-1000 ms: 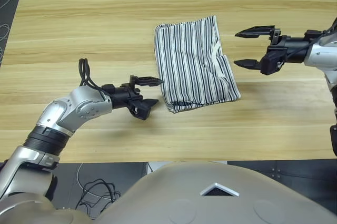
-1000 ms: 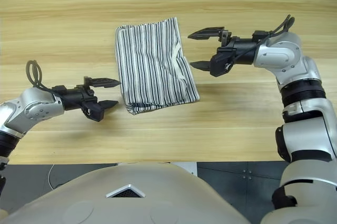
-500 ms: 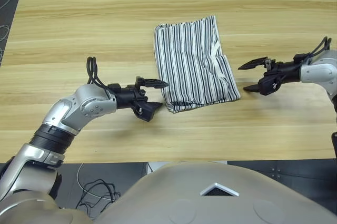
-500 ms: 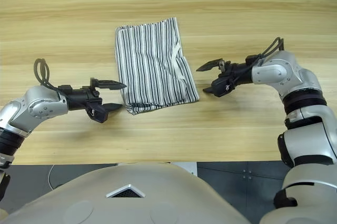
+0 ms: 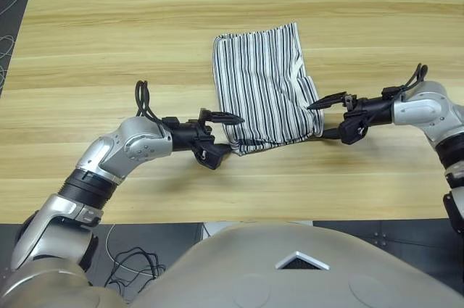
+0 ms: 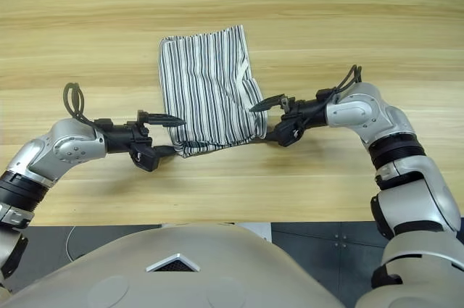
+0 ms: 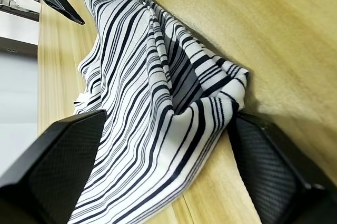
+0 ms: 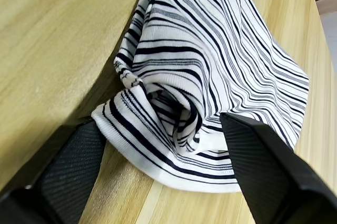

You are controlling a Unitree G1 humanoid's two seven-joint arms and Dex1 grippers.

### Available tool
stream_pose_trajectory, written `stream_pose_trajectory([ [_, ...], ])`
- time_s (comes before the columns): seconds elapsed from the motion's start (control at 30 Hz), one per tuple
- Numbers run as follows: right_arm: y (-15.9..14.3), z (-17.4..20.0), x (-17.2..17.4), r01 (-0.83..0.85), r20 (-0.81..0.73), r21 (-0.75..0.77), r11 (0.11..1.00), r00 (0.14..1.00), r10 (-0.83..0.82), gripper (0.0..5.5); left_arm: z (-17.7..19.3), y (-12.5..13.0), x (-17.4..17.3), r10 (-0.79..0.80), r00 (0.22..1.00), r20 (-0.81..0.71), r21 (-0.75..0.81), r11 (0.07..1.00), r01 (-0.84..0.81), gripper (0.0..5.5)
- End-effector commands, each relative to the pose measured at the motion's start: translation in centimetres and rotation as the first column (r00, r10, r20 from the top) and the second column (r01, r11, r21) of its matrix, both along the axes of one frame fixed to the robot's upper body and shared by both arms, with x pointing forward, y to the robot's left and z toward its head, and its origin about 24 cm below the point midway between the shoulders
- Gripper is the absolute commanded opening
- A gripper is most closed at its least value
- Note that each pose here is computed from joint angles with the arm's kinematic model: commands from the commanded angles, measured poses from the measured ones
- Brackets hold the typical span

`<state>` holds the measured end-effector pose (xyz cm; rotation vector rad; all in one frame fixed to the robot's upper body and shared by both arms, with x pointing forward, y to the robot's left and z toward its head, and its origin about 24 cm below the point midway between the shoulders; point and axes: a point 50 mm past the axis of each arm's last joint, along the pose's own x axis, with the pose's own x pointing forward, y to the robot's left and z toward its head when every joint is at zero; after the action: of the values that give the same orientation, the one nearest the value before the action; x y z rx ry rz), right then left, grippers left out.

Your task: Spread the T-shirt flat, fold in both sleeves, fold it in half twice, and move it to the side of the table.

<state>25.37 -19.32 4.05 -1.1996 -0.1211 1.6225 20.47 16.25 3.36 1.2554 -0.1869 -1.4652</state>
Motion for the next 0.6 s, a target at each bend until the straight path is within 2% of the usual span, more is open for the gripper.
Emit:
stream_pose_trajectory([
  [0.03, 0.47, -1.43, -0.68, -0.03, -0.049, -0.042, 0.999, 0.998, 0.028, 3.84, -1.8, 0.73, -0.72, -0.008, 0.998, -0.057, 0.112, 0.994, 0.014, 4.14],
  [0.6, 1.06, -1.48, -0.7, -0.043, -0.062, -0.015, 0.999, 0.997, 0.042, 0.36, -2.07, 0.56, -0.32, 0.0, 0.998, -0.055, 0.116, 0.993, 0.007, 0.97],
])
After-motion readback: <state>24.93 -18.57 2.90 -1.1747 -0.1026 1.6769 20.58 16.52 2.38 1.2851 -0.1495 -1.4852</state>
